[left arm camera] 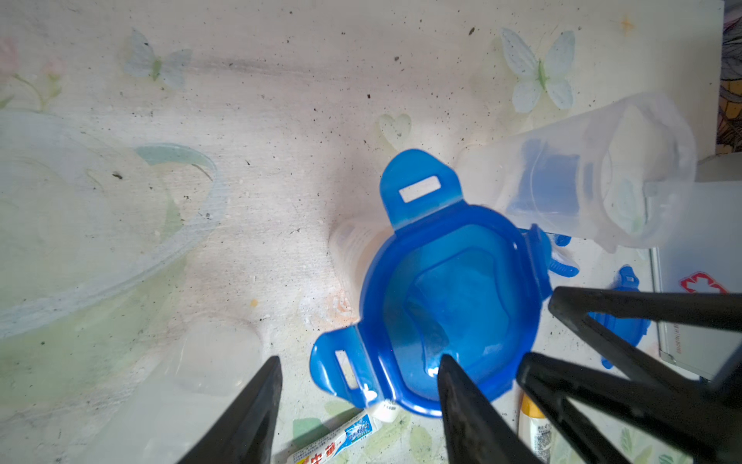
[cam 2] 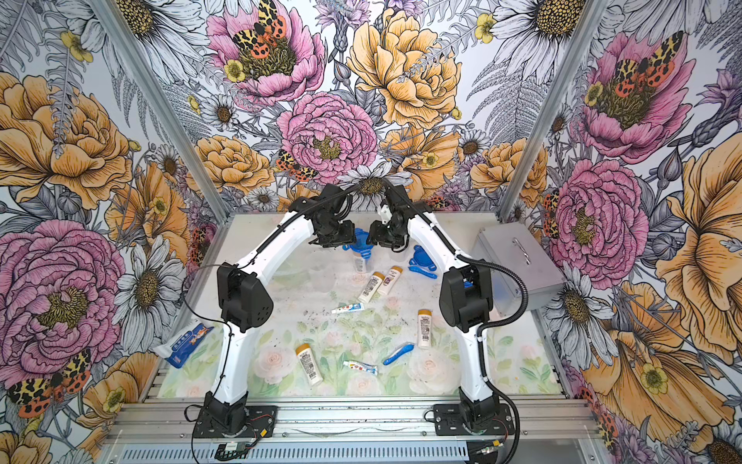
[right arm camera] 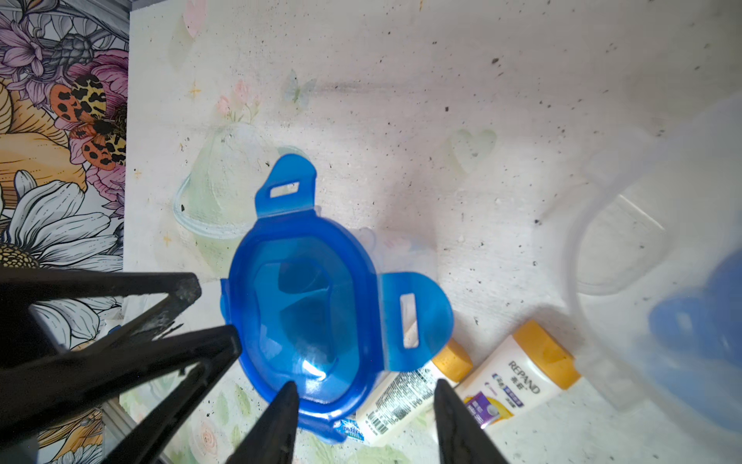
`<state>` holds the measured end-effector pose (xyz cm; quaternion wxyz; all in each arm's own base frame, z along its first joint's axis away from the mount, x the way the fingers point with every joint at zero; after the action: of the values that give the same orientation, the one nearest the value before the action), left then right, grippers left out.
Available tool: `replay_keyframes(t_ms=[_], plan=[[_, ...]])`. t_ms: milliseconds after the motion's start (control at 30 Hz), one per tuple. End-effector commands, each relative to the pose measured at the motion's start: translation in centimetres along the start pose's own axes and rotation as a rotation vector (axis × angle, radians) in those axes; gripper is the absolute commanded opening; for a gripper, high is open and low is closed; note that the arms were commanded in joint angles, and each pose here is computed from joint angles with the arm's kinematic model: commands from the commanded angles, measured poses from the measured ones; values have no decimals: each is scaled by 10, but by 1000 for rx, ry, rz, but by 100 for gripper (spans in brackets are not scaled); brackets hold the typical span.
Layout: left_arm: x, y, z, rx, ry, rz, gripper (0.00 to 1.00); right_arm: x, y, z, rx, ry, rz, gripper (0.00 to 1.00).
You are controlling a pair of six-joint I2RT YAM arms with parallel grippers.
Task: Pack away toiletry kits
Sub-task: Adjust the lid on the container, then close the fastener on the container.
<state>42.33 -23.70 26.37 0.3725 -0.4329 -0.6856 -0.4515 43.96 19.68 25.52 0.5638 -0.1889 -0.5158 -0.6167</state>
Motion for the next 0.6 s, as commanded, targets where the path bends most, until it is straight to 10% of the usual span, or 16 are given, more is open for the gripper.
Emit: replay_keyframes(t_ms=[0,567], plan=[[25,-2,-3,25,0,-55,61,22,11,5,48,-30,-42,54],[-2,-5,-22,46,-20,-24,51,-3,25,2,100,25,-15,50]])
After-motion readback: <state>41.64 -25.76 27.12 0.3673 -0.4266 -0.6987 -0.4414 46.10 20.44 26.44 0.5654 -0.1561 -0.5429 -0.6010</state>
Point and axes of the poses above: each gripper's point midway between its finger pads, its own x axis back along the fingers, its own z axis along the line the jaws close on, y = z × x, the point moved 10 cm from there along x, back along the fingers, and after that the axes turned 10 degrees about x, right-handed, at the moved point
